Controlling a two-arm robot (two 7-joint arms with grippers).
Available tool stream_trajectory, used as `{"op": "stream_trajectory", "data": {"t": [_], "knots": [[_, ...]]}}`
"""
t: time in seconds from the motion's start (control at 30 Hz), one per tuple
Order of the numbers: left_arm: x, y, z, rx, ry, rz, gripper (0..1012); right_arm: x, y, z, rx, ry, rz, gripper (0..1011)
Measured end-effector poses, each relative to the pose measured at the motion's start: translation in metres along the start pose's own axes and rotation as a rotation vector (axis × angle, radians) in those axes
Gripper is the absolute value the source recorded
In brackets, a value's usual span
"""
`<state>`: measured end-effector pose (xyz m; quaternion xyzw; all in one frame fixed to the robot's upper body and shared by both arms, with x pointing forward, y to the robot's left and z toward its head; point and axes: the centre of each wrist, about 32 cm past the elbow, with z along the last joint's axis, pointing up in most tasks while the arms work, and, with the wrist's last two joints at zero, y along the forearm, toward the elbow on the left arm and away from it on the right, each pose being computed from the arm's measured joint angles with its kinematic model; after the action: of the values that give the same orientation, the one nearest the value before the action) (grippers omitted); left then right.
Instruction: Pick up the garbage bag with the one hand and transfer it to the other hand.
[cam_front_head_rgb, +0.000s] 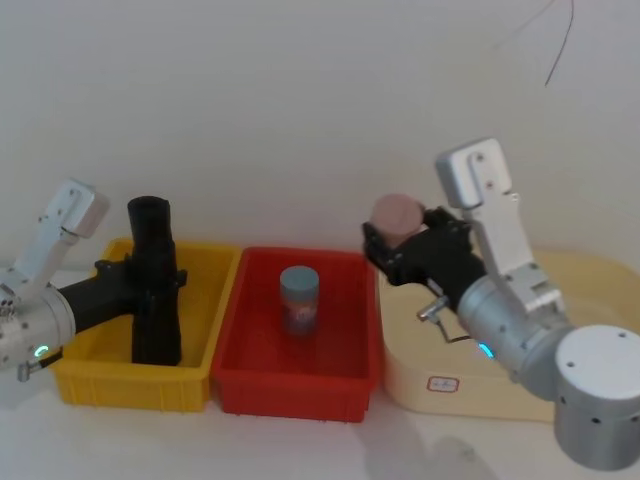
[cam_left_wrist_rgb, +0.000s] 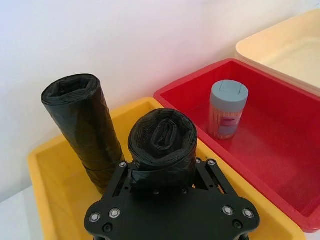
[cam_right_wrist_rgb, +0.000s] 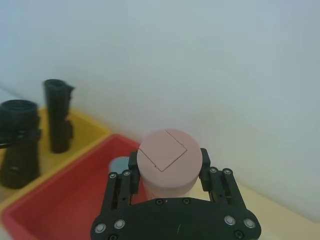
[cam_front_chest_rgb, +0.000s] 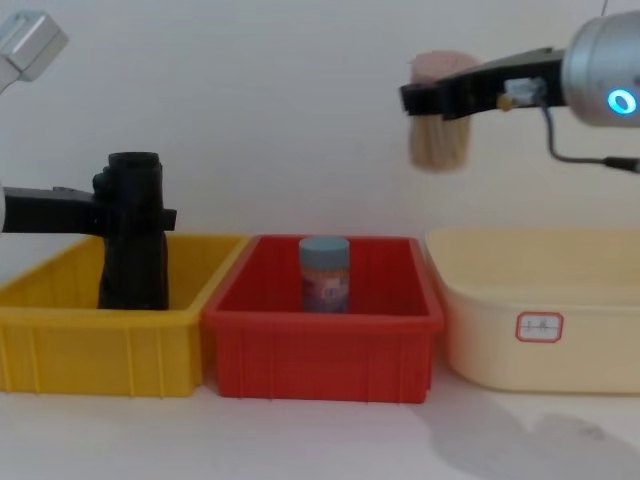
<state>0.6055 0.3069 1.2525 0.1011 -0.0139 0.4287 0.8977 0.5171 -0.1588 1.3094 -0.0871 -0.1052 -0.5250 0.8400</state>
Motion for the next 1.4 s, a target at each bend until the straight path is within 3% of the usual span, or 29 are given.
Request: {"op": "stream_trajectory", "data": {"t": [0.33, 0.67, 0.93, 1.17, 1.4], "knots": [[0.0000, 0.0000, 0.0000, 0.000, 0.000, 0.000, 371, 0.011, -0.018, -0.002, -0.006, -0.069, -0.148, 651], [0.0000, 0.0000, 0.0000, 0.000, 0.000, 0.000, 371, 0.031, -0.019, -0.020, -0.084, -0.099, -0.265, 650], [0.0000, 0.0000, 0.0000, 0.000, 0.000, 0.000, 371, 0.048, -0.010, -0.036, -0.166, -0.078, -0.298, 650], [0.0000, 0.0000, 0.0000, 0.000, 0.000, 0.000, 371, 0.066, 0.003, -0.053, -0.256, -0.018, -0.287, 655], [0.0000, 0.0000, 0.0001, 0.000, 0.000, 0.000, 371, 0.079, 0.013, -0.066, -0.315, 0.036, -0.270, 845]]}}
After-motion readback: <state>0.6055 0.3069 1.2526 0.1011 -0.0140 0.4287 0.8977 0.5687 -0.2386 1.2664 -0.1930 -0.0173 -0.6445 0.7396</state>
